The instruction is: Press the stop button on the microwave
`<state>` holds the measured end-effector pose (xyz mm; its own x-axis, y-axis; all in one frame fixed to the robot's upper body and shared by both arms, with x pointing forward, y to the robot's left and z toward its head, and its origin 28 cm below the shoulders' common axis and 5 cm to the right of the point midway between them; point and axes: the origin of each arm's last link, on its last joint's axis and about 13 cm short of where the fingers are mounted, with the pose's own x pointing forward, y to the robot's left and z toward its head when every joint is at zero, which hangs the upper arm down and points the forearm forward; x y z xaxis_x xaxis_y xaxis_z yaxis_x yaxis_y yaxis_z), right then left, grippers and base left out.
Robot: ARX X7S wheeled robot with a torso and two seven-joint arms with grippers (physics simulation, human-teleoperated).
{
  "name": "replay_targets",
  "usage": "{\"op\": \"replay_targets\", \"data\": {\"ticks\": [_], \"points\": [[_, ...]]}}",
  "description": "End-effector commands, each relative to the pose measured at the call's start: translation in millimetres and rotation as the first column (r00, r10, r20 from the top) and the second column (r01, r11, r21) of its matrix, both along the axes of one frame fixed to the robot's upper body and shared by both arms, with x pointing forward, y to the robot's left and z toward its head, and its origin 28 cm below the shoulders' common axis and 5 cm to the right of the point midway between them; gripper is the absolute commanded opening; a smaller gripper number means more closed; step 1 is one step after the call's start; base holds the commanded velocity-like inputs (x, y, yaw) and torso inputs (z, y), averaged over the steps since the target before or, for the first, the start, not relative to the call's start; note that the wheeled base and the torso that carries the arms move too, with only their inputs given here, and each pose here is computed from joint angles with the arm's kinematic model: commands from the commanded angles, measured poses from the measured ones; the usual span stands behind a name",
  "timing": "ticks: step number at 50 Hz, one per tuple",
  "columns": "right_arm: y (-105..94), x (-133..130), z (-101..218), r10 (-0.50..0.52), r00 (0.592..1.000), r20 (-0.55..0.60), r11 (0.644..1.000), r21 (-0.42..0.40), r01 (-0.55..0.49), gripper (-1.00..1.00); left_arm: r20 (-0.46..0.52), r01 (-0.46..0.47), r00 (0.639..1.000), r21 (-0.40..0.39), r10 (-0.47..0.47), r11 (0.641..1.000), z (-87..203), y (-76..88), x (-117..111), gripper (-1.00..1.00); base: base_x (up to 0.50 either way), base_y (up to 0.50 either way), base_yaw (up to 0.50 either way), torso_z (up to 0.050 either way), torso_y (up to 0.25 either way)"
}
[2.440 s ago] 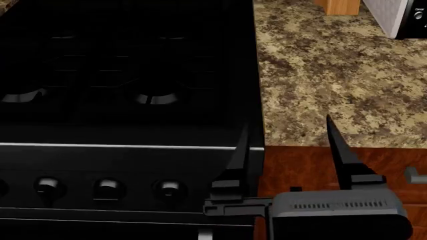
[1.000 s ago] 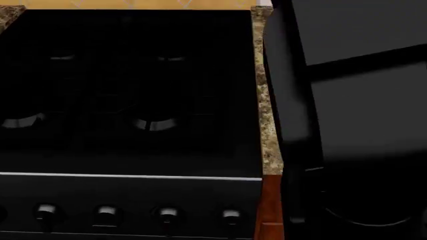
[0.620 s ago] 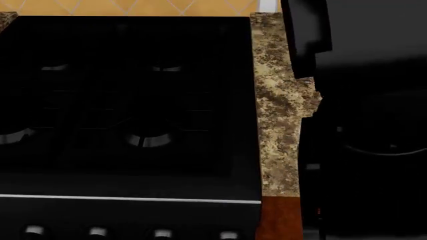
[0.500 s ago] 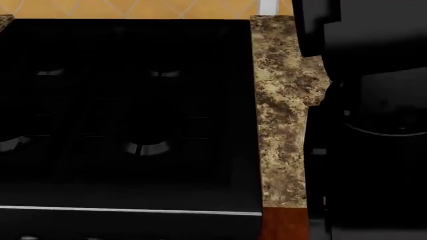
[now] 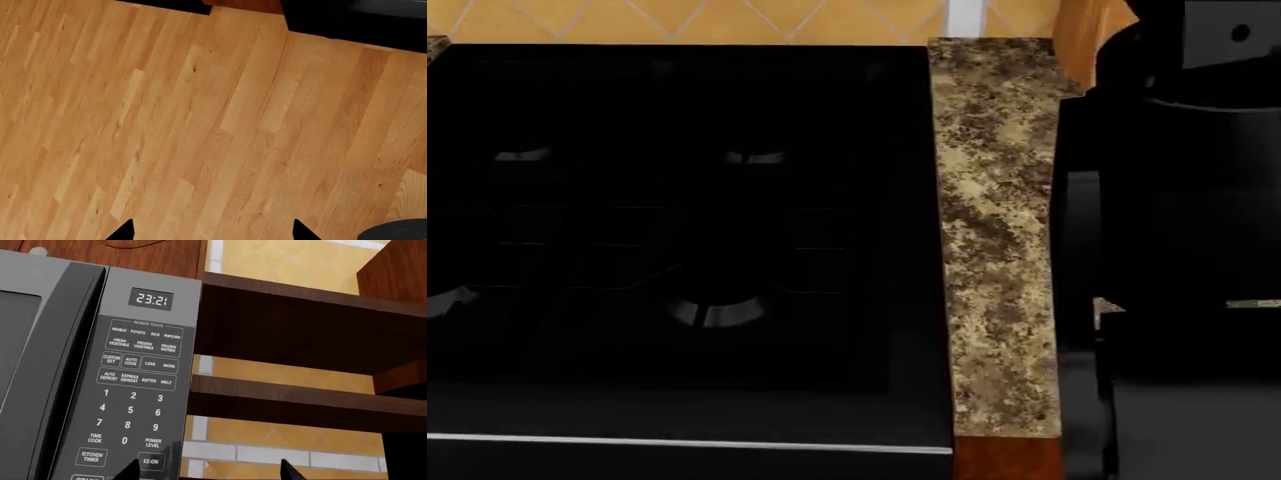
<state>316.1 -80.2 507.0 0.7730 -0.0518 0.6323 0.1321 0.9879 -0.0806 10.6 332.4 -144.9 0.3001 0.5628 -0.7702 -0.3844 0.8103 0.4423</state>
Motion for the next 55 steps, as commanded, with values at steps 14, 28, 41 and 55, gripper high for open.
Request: {"op": "replay_targets", "data": {"ticks": [14,28,41,55], "points": [[10.7,-10.0,44.4,0.056,0.988,0.143,0.998,-0.022,-0.054,1.0,-0.001,0.0,1.0,0.0,0.0,1.0,0.0,0.0,-0.2,1.0,0.19,0.0,0.0,0.049,0.126],[14.4,-26.8,56.6,0.098,0.976,0.195,0.995,-0.024,-0.095,1.0,-0.001,0.0,1.0,0.0,0.0,1.0,0.0,0.0,-0.2,1.0,0.11,0.0,0.0,0.049,0.126],[11.8,-17.5,51.1,0.061,0.982,0.179,0.998,-0.027,-0.057,1.0,-0.001,0.0,1.0,0.0,0.0,1.0,0.0,0.0,-0.2,1.0,0.32,0.0,0.0,0.049,0.125],[15.1,-20.4,51.4,0.053,0.981,0.186,0.997,-0.072,-0.04,1.0,-0.001,0.0,1.0,0.0,0.0,1.0,0.0,0.0,-0.2,1.0,0.16,0.0,0.0,0.049,0.126]]}}
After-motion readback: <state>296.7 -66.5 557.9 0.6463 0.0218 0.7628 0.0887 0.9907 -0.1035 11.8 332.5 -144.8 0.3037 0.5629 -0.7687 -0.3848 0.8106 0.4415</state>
